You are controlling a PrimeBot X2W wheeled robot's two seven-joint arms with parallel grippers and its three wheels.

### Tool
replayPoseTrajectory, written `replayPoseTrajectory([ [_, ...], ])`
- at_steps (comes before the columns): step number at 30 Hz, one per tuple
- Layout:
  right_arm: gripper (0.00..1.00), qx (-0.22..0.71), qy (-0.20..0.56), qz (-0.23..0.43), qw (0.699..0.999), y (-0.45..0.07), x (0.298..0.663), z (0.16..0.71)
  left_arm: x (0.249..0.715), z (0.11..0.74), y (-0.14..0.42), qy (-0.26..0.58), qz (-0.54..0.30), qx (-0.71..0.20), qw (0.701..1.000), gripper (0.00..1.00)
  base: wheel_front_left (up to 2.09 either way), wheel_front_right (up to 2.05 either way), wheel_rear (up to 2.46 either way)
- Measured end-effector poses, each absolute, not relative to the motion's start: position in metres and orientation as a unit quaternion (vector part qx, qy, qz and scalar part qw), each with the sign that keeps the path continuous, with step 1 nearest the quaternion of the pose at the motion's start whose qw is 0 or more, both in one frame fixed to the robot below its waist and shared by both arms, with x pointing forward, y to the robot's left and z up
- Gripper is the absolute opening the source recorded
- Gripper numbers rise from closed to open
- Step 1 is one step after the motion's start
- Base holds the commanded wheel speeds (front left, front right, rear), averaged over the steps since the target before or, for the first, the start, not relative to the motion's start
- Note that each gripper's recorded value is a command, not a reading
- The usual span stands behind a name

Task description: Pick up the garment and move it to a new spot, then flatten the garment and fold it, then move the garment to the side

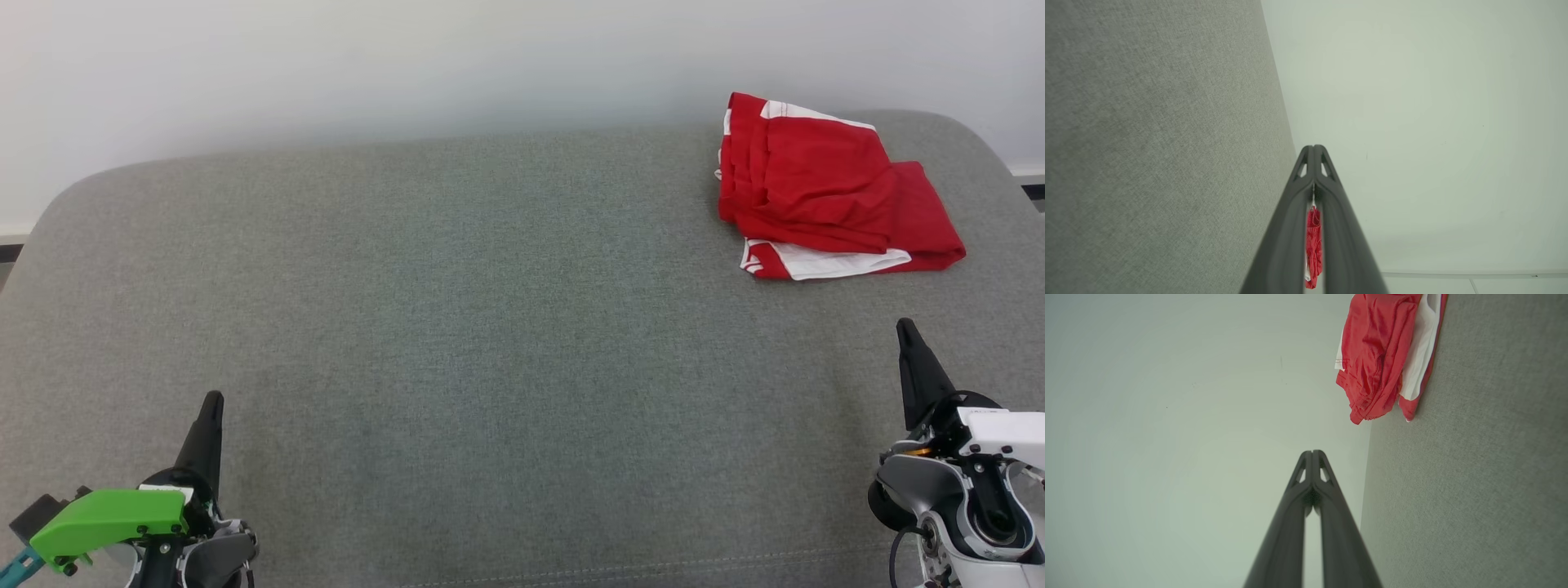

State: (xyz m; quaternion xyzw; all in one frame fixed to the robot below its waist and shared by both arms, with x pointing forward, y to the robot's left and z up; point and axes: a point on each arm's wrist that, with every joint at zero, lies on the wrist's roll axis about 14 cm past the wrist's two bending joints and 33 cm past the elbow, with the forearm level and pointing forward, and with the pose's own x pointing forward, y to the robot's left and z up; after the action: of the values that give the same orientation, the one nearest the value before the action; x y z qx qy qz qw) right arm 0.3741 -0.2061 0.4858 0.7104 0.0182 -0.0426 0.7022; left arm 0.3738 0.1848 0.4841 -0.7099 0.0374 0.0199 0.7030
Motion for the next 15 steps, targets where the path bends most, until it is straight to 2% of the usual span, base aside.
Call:
replayPoseTrajectory([
  [15, 0.00, 0.711, 0.021, -0.041, 0.702, -0.2053, 0.3740, 0.4850, 0.3755, 0.4862, 0.1838, 0.038, 0.015, -0.710, 0.703, 0.00, 0.00, 0.00, 0.00],
])
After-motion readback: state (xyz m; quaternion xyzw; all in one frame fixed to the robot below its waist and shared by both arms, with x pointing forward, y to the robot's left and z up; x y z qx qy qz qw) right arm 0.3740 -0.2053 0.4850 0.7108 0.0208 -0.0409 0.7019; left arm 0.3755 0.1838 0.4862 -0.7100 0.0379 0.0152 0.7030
